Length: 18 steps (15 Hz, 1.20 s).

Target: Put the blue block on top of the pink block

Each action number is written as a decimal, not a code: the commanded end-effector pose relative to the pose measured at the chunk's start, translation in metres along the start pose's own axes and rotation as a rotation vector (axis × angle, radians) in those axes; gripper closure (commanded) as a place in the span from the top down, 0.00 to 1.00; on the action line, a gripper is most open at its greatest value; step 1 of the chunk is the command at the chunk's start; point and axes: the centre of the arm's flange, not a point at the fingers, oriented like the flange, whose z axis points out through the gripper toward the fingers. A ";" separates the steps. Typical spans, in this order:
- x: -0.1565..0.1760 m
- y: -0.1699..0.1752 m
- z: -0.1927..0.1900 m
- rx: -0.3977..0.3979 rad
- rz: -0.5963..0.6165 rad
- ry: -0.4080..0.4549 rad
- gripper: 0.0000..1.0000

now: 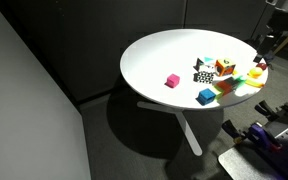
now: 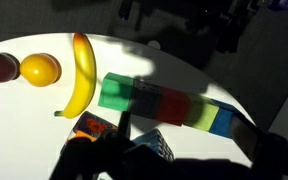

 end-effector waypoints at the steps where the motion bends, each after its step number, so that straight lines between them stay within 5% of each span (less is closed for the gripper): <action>1: 0.000 0.000 0.000 0.000 0.000 0.000 1.00; 18: 0.047 -0.043 0.077 0.038 -0.175 -0.038 1.00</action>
